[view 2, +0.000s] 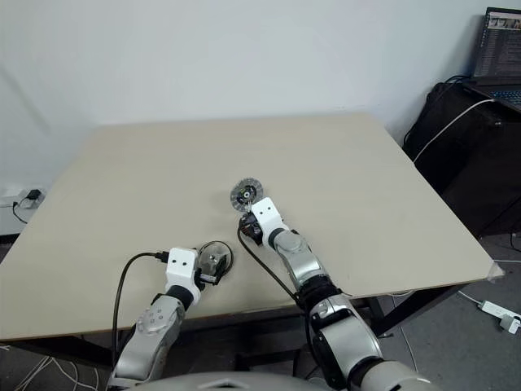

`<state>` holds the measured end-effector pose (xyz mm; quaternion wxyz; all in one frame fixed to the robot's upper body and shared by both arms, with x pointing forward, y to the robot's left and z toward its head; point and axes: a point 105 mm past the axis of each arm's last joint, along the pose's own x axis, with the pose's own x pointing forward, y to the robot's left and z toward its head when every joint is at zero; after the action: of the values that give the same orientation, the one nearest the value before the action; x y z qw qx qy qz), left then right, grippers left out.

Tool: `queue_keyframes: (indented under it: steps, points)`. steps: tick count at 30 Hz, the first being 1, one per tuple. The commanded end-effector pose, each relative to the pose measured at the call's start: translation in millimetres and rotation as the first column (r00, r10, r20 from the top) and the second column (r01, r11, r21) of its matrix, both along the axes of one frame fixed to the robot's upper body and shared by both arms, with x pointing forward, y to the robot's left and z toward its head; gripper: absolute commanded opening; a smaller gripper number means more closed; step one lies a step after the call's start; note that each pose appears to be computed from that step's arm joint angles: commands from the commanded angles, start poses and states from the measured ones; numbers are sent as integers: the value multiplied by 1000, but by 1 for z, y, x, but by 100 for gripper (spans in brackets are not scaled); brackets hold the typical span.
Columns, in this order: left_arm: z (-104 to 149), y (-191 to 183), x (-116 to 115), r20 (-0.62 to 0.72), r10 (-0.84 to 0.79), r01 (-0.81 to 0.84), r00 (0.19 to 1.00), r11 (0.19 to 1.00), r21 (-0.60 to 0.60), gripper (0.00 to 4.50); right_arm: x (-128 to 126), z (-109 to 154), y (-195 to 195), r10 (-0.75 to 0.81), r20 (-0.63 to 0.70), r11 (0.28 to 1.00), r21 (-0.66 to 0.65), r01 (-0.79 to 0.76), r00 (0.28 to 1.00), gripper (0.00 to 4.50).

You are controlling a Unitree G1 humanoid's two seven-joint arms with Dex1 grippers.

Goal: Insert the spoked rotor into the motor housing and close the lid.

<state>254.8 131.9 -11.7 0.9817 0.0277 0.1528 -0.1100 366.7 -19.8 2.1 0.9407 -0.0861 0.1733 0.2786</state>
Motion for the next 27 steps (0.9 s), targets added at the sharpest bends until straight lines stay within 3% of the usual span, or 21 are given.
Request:
queue_keyframes:
  steps: [1,2,11,27]
  points:
    - [19,-1,5,76,3,-2,997,1000,-15,450,9,34,2,-13,90,997,82,6,996,296]
    - [19,-1,5,75,3,-2,997,1000,-15,450,9,37,0,-22,93,996,85,14,995,296]
    - [17,-6,5,68,-13,14,998,1000,-21,450,14,36,-7,-78,73,995,-59,83,994,5]
    - [17,-4,5,69,-5,6,998,1000,-18,450,12,17,-8,-61,15,981,-182,62,998,2]
